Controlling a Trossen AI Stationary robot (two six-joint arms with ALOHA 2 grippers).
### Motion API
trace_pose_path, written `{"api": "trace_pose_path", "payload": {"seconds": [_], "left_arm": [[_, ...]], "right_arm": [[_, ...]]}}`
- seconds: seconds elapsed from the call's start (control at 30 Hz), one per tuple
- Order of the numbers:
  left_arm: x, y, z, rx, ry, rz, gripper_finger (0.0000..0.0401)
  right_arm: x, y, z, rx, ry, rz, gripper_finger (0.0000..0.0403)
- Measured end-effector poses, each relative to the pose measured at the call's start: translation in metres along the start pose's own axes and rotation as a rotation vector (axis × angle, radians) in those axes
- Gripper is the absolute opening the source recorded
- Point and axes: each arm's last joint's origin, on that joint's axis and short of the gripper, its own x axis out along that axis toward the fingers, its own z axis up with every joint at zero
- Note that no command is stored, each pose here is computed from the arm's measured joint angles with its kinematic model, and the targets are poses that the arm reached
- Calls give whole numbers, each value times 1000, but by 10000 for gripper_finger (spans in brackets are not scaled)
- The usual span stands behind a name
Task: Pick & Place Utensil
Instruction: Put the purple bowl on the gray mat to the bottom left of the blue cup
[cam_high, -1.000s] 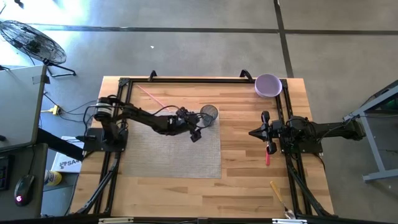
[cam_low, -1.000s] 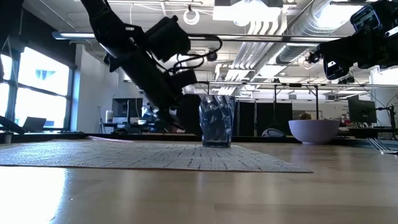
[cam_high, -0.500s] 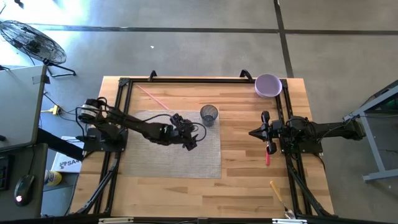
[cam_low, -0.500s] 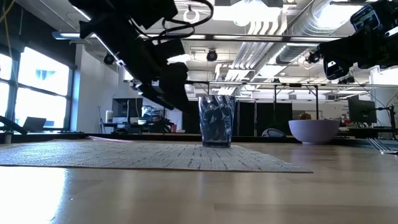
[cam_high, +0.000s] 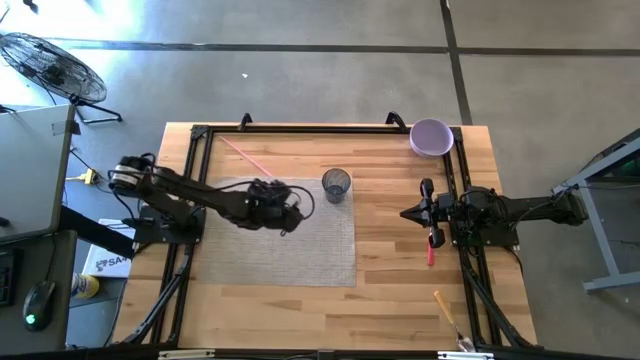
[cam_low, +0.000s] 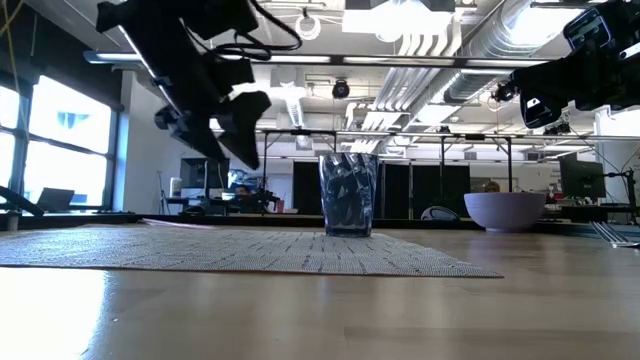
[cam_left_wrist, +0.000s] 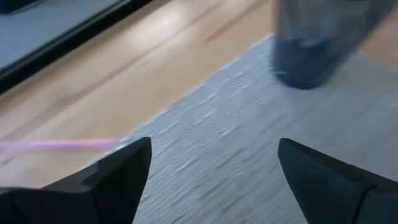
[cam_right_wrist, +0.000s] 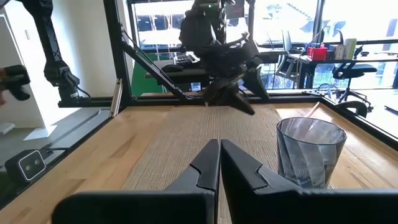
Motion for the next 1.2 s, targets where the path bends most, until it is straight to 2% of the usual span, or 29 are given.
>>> {"api": "trace_pose_path", "payload": {"seconds": [0.2,0.43,0.67,0.77,0.93,1.0,1.07,1.2], "left_arm": [[-11,20,-2,-41,27,106,322],[-18,24,4,-65,24,76,288],[-33,40,10,-26,-9,61,192],[-39,56,5,-74,-35,69,145],[-42,75,-7,-166,-85,19,84],[-42,80,-12,-191,-107,0,67],[-40,85,-19,-213,-117,-19,55],[-32,86,-27,-271,-114,-79,40]], "right_arm": [[0,0,0,0,0,0,5],[0,0,0,0,0,0,3],[0,0,1,-1,-14,1,3],[0,0,7,-3,-68,3,1],[-2,1,17,-6,-180,11,3],[-2,-1,21,-12,-215,-49,4],[-2,-4,21,-34,-225,-170,3],[2,-10,17,0,-169,-356,1]]}}
